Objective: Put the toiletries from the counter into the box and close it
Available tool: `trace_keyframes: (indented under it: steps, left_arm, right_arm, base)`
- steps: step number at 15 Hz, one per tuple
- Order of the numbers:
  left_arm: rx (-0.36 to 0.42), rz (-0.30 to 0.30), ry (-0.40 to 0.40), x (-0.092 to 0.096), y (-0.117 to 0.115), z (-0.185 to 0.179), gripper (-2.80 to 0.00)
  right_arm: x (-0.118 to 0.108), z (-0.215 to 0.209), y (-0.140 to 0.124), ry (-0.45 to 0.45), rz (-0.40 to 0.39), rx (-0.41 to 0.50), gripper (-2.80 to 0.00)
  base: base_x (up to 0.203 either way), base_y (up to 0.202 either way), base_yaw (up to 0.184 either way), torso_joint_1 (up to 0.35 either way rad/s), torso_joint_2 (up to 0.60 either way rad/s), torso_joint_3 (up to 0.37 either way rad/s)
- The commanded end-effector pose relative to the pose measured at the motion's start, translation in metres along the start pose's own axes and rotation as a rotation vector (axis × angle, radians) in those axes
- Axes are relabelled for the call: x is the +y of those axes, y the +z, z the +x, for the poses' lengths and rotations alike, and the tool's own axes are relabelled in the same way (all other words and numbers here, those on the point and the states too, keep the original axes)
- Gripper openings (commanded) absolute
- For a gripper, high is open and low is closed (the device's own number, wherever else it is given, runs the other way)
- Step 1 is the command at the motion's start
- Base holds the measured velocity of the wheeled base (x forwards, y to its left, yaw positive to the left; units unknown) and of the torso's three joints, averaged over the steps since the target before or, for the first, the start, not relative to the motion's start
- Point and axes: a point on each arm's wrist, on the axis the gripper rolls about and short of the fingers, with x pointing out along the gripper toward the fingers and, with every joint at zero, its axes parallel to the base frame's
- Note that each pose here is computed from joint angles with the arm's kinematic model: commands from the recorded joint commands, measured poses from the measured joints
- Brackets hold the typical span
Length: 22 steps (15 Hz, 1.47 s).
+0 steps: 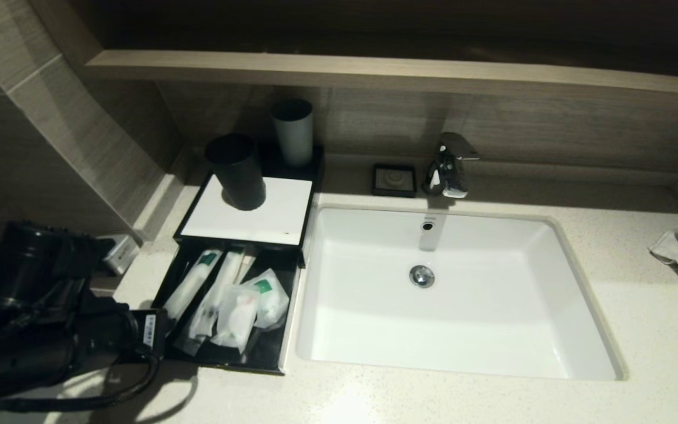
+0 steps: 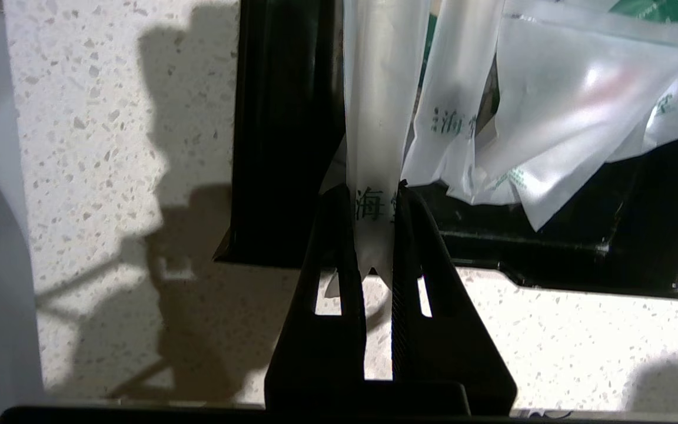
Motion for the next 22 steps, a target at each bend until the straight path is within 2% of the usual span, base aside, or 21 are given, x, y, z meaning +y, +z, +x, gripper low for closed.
trace_keyframes:
  steps: [1,6,10,11,18,22]
  left_arm:
    - [0.033,-0.003,0.011,-0.003,0.005,0.017,-2.8]
    - [0.033,-0.012,0.013,-0.008,0.013,0.034,-2.8]
    - [-0.007,-0.016,0.052,-0.012,0.028,0.041,-2.8]
    - [-0.016,-0.017,0.053,-0.012,0.032,0.041,0.0]
    - [-0.1,-0.021,0.025,-0.01,0.034,0.003,0.0]
    - [-0.112,-0.009,-0.004,-0.004,0.017,-0.037,0.0]
  right_arm:
    - [0.0,0.0,0.0,0.001,0.0,0.0,-2.8]
    - [0.0,0.0,0.0,-0.001,0.0,0.0,-2.8]
    - [0.0,0.0,0.0,0.0,0.0,0.0,-2.8]
    - [0.0,0.0,0.0,0.001,0.0,0.0,-2.8]
    - [0.0,0.0,0.0,0.001,0.0,0.001,-2.8]
    - [0.0,0.0,0.0,-0.001,0.0,0.0,-2.8]
  base:
    - [0.0,0.0,0.0,0.0,0.0,0.0]
    - [0.0,0.0,0.0,0.0,0.0,0.0]
    - [0.0,0.0,0.0,0.0,0.0,0.0]
    - [0.0,0.0,0.0,0.0,0.0,0.0]
    - [0.0,0.0,0.0,0.0,0.0,0.0]
    - [0.0,0.0,0.0,0.0,0.0,0.0]
